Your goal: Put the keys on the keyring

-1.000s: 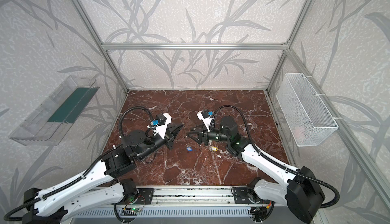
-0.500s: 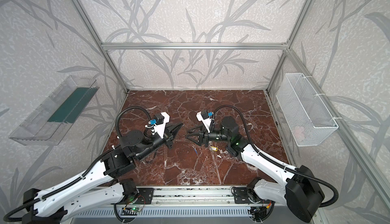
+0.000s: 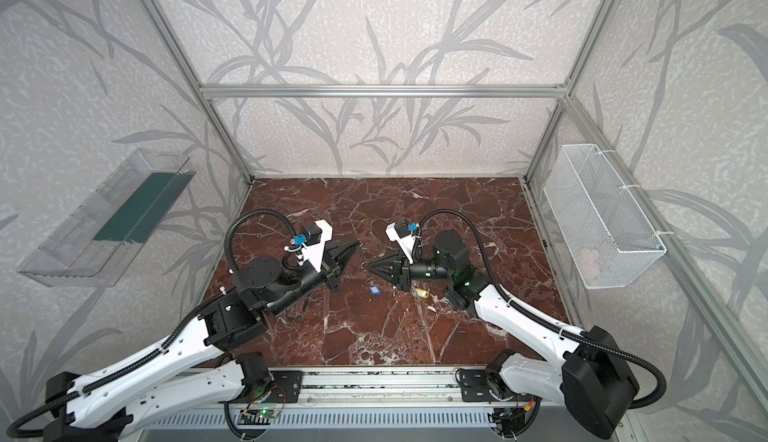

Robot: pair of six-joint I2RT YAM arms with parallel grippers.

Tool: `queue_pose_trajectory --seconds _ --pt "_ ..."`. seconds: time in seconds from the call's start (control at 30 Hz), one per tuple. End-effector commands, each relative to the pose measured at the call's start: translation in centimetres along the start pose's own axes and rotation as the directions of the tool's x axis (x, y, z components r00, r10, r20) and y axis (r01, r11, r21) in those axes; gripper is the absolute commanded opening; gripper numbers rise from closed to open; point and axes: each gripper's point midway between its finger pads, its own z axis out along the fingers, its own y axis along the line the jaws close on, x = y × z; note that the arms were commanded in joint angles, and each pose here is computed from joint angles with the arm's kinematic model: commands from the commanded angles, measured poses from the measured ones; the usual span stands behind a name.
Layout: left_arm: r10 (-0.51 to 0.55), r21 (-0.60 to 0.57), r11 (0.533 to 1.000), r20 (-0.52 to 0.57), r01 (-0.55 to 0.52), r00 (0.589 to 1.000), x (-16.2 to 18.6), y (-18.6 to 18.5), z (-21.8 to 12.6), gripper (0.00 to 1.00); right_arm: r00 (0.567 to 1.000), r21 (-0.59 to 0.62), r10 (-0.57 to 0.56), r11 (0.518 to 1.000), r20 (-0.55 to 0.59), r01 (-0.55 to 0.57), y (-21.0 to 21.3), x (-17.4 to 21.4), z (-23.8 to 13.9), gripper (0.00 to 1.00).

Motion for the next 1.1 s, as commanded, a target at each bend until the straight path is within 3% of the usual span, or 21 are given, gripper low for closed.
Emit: queue_pose_trajectory --seconds 0.0,1.07 --pt "-0.013 0.006 1.000 0.054 0.013 0.998 -1.5 -0.1 -0.4 0.00 1.000 -0.010 -0.020 1.000 0.003 0.020 0.3 -0.4 0.0 0.15" --pt "-0.007 -0.015 1.000 0.042 0.008 0.999 -0.6 0.3 -0.1 0.00 0.999 -0.128 -0.040 0.991 0.011 0.041 2.5 -1.2 0.8 0.20"
